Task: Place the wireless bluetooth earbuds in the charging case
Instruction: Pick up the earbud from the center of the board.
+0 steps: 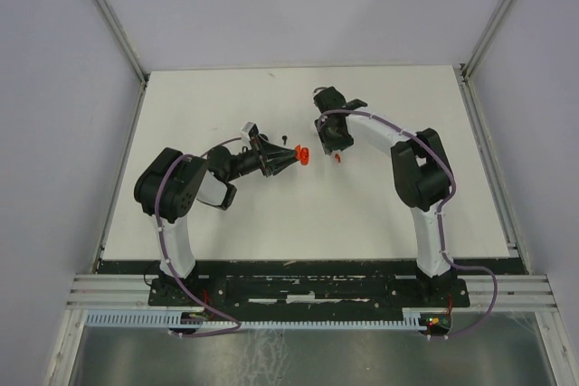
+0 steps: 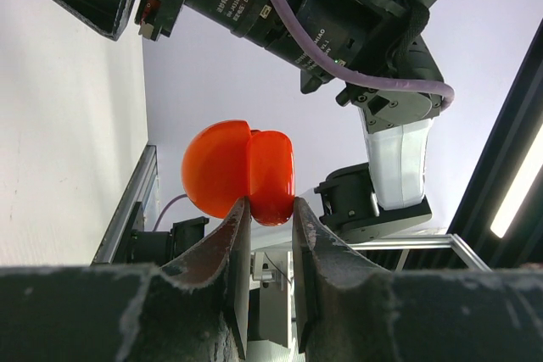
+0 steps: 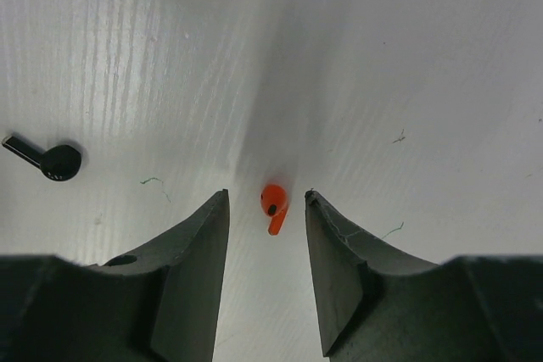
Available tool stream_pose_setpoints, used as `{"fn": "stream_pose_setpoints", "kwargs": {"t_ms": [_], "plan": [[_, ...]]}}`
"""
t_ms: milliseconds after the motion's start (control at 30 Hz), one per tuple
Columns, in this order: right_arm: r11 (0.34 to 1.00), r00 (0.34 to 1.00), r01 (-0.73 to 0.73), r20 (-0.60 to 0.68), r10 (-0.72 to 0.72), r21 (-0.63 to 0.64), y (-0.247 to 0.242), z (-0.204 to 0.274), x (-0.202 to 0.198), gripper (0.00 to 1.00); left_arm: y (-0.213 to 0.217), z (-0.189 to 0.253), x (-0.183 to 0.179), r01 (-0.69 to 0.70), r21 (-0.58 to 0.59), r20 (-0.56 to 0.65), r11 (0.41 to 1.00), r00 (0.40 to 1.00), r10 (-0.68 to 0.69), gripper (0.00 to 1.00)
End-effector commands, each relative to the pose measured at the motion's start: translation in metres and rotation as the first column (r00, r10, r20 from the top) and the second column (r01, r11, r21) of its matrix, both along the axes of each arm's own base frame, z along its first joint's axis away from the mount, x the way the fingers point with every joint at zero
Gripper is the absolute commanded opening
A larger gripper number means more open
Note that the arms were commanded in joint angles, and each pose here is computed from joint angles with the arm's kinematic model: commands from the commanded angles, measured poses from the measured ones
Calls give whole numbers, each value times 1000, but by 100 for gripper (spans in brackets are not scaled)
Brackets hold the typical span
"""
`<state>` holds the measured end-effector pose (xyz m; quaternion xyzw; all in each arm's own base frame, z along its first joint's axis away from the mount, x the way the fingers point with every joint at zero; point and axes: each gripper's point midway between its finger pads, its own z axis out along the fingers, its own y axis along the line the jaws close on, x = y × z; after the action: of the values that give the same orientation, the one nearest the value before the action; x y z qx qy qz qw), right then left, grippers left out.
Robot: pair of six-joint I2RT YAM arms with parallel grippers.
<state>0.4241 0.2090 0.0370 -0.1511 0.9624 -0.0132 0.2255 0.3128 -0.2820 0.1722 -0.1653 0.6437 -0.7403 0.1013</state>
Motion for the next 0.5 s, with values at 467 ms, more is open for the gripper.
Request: {"fn": "stream_pose_setpoints", "kwargs": {"t_ms": [467], "plan": [[998,996,63,-71,-61,26,-2,1,4,45,2,32,-10,22,-51,165,998,986,-13,3]]}}
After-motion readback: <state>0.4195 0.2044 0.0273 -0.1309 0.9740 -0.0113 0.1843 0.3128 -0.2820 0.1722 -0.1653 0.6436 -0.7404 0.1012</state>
